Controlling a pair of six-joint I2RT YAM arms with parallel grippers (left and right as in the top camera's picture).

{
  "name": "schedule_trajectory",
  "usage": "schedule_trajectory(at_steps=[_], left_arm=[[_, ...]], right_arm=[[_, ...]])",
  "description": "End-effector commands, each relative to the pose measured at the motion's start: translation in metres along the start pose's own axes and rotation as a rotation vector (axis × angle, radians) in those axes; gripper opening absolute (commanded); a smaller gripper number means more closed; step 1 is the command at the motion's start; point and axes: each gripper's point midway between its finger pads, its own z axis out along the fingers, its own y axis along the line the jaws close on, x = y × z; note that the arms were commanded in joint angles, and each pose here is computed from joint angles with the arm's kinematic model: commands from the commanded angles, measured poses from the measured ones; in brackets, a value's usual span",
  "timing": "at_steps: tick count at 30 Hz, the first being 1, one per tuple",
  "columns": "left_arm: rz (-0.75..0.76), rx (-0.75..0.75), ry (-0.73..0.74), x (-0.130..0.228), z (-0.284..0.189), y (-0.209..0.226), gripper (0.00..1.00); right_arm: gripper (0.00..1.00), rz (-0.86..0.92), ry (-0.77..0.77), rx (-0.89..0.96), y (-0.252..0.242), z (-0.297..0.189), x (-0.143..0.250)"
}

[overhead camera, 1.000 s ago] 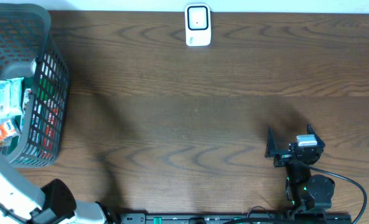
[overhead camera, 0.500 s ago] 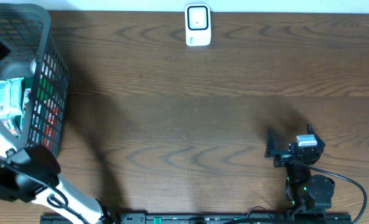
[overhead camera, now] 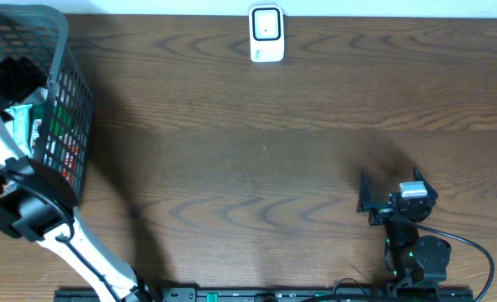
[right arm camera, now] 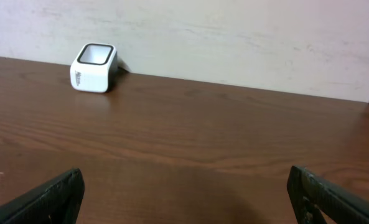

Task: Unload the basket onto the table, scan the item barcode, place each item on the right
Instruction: 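Move the left gripper over the basket toward the green-capped jar, then grasp the green-capped Knorr jar with the left gripper and lift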

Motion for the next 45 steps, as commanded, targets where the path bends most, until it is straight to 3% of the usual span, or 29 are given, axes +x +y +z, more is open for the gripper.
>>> schedule_trajectory(at_steps=[1,15,31,36,45], left_arm=[[0.026,0.006,0.038,0.002,0.016,-0.002,0.93],[0.038,-0.026,0.167,0.017,0.068,-0.004,0.93],[0.051,-0.078,0.203,0.032,0.108,-0.005,0.92],[0.050,-0.078,0.201,0.032,0.109,-0.004,0.78],[0.041,-0.082,0.215,0.035,0.105,-0.004,0.73]], right_arm=[[0.99,0.012,0.004,0.001,0.000,0.000,0.001],[0.99,0.012,0.004,0.001,0.000,0.000,0.001],[0.99,0.012,0.004,0.001,0.000,0.000,0.001],[0.99,0.012,0.003,0.000,0.000,0.000,0.001],[0.99,0.012,0.004,0.001,0.000,0.000,0.001]])
